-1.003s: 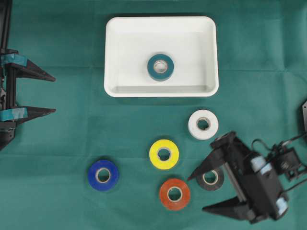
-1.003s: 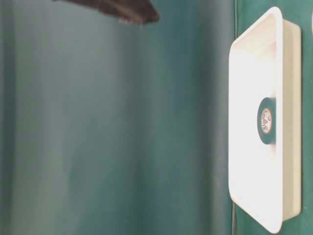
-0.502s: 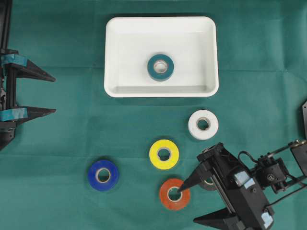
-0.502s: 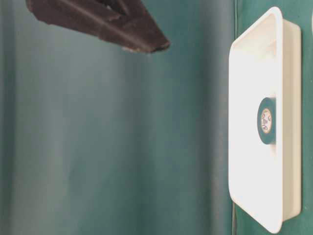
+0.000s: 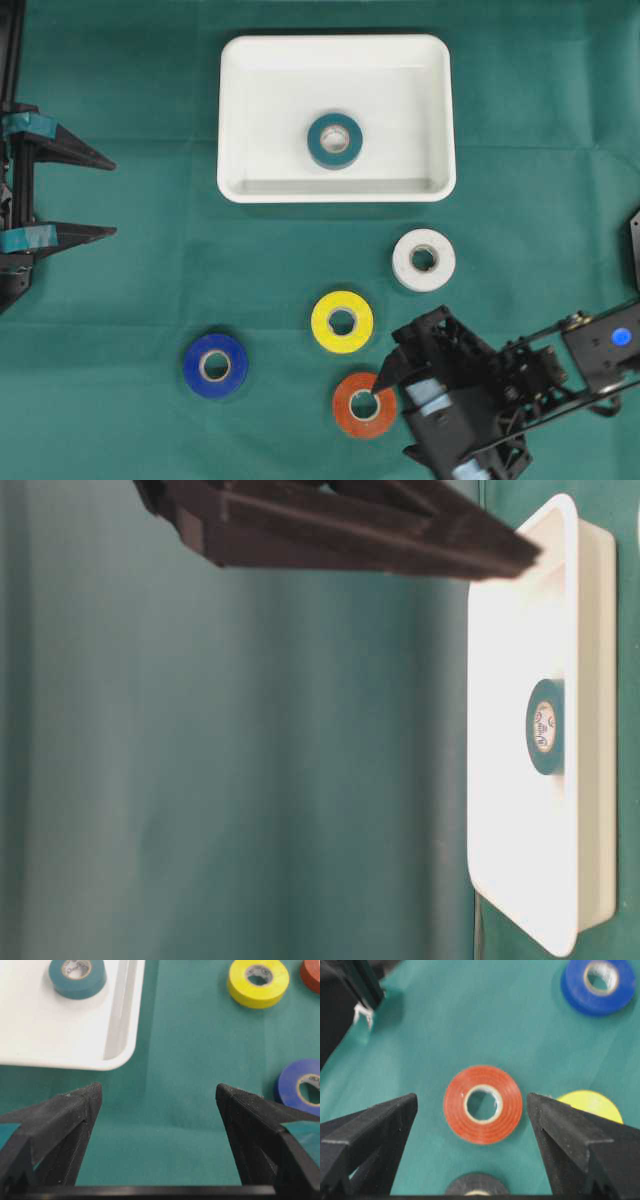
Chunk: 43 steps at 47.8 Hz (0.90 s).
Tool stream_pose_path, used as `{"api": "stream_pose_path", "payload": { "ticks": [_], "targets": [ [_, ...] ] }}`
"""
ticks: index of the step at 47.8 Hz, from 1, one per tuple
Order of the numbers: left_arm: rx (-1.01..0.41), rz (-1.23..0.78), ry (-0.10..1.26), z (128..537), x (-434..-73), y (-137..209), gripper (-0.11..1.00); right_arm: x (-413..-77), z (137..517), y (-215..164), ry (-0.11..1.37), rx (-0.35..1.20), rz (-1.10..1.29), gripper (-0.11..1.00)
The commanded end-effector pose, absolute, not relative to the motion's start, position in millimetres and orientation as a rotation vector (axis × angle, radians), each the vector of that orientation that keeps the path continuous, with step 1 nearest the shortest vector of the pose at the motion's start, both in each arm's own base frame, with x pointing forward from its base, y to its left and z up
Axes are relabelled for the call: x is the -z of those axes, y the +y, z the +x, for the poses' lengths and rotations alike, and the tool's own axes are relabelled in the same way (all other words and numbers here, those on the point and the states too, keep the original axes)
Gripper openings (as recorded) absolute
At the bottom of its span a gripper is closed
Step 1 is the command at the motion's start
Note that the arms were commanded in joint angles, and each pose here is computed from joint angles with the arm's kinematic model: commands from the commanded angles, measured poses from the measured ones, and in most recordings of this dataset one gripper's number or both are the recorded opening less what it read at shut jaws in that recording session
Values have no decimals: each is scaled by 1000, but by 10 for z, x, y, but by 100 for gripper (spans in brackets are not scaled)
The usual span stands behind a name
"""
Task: Pick up the tape from a random location and place it into the white case.
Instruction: 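Lower the right gripper into the orange-red roll's hole and close it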
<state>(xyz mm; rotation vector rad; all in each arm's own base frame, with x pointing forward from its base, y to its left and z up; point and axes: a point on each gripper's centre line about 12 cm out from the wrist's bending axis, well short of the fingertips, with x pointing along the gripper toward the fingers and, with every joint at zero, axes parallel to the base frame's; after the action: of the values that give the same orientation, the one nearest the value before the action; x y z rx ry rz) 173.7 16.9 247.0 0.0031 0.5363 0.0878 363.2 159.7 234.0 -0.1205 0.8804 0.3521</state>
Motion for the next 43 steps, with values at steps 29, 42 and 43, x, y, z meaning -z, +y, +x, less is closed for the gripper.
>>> {"api": "stream_pose_path", "payload": {
  "ticks": [29, 42, 43],
  "targets": [
    [-88, -2, 519, 1759, -2525, 169, 97, -2460, 3711, 1638, 961, -345, -149, 90],
    [-88, -1, 519, 1759, -2525, 169, 97, -2460, 3711, 1638, 961, -345, -149, 90],
    [-88, -2, 519, 1762, -2529, 170, 97, -2456, 3709, 1637, 961, -345, -149, 90]
  ]
}}
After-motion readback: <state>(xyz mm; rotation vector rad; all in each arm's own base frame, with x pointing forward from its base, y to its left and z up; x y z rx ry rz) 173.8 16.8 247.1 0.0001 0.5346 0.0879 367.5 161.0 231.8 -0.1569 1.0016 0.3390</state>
